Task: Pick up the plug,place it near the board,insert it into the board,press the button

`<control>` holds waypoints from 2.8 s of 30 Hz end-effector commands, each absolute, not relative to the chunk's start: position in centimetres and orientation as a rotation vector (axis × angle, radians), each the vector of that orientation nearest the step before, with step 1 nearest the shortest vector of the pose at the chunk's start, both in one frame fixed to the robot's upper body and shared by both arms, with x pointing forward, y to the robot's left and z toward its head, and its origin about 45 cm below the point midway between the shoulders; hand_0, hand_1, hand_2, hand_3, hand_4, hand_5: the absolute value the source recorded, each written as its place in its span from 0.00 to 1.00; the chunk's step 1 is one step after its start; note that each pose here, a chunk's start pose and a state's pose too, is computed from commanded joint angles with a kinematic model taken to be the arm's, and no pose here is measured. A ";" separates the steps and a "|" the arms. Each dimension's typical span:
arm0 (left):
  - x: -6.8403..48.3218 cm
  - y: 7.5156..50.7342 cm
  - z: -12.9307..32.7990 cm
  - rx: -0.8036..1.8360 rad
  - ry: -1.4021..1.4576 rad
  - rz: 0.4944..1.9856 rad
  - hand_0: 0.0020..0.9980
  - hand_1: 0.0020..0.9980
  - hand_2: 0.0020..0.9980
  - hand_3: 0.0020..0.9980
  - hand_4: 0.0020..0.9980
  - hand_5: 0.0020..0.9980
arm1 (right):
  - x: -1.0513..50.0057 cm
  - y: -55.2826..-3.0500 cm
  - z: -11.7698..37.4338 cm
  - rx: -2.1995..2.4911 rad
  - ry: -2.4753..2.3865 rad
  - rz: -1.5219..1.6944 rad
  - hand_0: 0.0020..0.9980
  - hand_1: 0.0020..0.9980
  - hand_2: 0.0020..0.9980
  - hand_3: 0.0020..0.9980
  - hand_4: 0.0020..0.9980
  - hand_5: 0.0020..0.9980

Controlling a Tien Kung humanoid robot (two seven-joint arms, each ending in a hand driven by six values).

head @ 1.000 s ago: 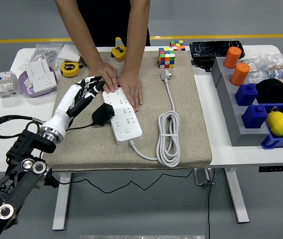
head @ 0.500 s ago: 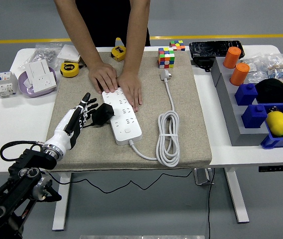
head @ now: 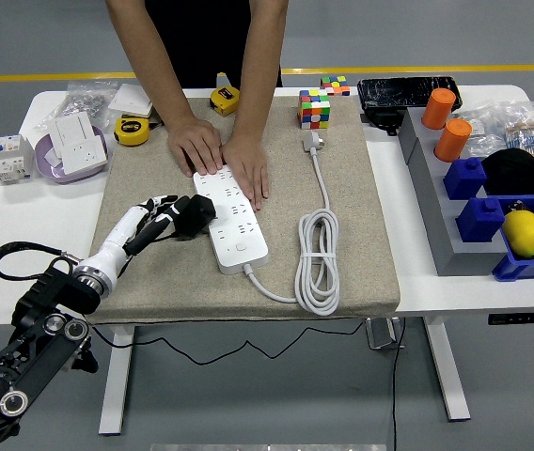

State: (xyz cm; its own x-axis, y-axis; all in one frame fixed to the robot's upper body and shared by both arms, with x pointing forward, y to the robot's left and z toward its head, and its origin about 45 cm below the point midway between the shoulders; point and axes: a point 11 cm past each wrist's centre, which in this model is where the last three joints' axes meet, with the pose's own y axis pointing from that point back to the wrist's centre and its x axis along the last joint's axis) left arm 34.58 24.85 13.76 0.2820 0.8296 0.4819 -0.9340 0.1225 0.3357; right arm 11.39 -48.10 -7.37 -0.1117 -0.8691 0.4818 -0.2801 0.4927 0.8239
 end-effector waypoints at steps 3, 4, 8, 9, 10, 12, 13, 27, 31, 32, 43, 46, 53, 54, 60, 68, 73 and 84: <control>34.8 24.8 14.1 0.699 -0.265 1.275 1.00 0.98 0.92 0.90 0.99 1.00 | 11.4 -48.1 -7.4 0.998 -1.653 -0.678 1.00 0.88 0.78 0.84 1.00 0.80; 34.9 24.8 14.2 0.711 -0.280 1.271 1.00 0.98 0.92 0.90 0.99 1.00 | 11.4 -48.1 -7.4 0.998 -1.653 -0.678 1.00 0.88 0.78 0.84 1.00 0.80; 35.2 24.6 14.6 0.753 -0.339 1.250 1.00 0.97 0.92 0.90 0.99 1.00 | 11.4 -48.1 -7.3 0.999 -1.653 -0.679 1.00 0.88 0.78 0.84 1.00 0.80; 35.3 24.5 14.8 0.763 -0.358 1.242 1.00 0.97 0.92 0.90 0.99 1.00 | 11.4 -48.1 -7.4 0.999 -1.653 -0.679 1.00 0.88 0.78 0.84 1.00 0.80; 35.3 24.5 14.9 0.769 -0.370 1.237 1.00 0.97 0.92 0.90 0.99 1.00 | 11.4 -48.1 -7.4 0.999 -1.653 -0.679 1.00 0.88 0.78 0.84 1.00 0.80; 35.3 24.2 15.0 0.779 -0.391 1.224 1.00 0.97 0.91 0.90 0.99 1.00 | 11.4 -48.2 -7.3 0.998 -1.653 -0.679 1.00 0.87 0.78 0.83 1.00 0.80; 35.3 24.1 15.1 0.784 -0.398 1.219 1.00 0.97 0.91 0.90 0.99 1.00 | 11.4 -48.2 -7.3 0.998 -1.653 -0.678 1.00 0.87 0.78 0.83 1.00 0.80; 35.4 23.4 15.0 0.839 -0.412 1.131 1.00 0.96 0.90 0.88 1.00 1.00 | 11.5 -48.3 -7.2 0.996 -1.652 -0.674 1.00 0.87 0.78 0.83 1.00 0.80; 35.6 23.3 15.3 0.851 -0.447 1.110 1.00 0.96 0.90 0.88 1.00 1.00 | 11.4 -48.3 -7.3 0.996 -1.650 -0.673 1.00 0.87 0.78 0.83 1.00 0.80; 35.7 23.2 15.3 0.856 -0.456 1.101 1.00 0.96 0.90 0.88 1.00 1.00 | 11.4 -48.3 -7.3 0.995 -1.649 -0.673 1.00 0.87 0.78 0.83 1.00 0.80; 36.3 22.5 16.1 0.913 -0.563 1.021 1.00 0.95 0.89 0.87 1.00 1.00 | 11.5 -48.5 -7.2 0.992 -1.649 -0.671 1.00 0.87 0.78 0.83 1.00 0.80; 36.6 22.4 16.7 0.931 -0.612 1.011 1.00 0.95 0.89 0.87 1.00 1.00 | 11.6 -48.6 -7.1 0.991 -1.650 -0.669 1.00 0.87 0.78 0.83 1.00 0.80; 37.0 22.2 17.7 0.969 -0.707 0.988 1.00 0.93 0.87 0.86 1.00 1.00 | 11.7 -48.8 -6.9 0.987 -1.654 -0.665 1.00 0.87 0.78 0.83 1.00 0.80; 37.1 22.2 17.9 0.975 -0.725 0.985 1.00 0.93 0.87 0.86 1.00 1.00 | 11.7 -48.8 -6.9 0.987 -1.654 -0.665 1.00 0.87 0.78 0.83 1.00 0.80; 37.3 21.9 18.6 1.009 -0.789 0.956 1.00 0.91 0.85 0.85 1.00 1.00 | 11.9 -49.0 -6.8 0.985 -1.658 -0.662 1.00 0.87 0.78 0.83 1.00 0.80; 37.2 21.8 18.1 1.008 -0.750 0.939 1.00 0.91 0.85 0.85 1.00 1.00 | 12.1 -49.1 -6.7 0.985 -1.663 -0.661 1.00 0.87 0.78 0.83 1.00 0.80; 37.2 20.8 18.1 0.925 -0.747 0.880 0.94 0.86 0.82 0.82 0.94 1.00 | 12.2 -49.1 -6.7 0.987 -1.664 -0.660 1.00 0.87 0.78 0.83 1.00 0.80; 37.4 20.5 19.0 0.910 -0.817 0.880 0.94 0.87 0.83 0.83 0.94 1.00 | 12.1 -49.1 -6.7 0.984 -1.663 -0.662 1.00 0.87 0.77 0.83 1.00 0.80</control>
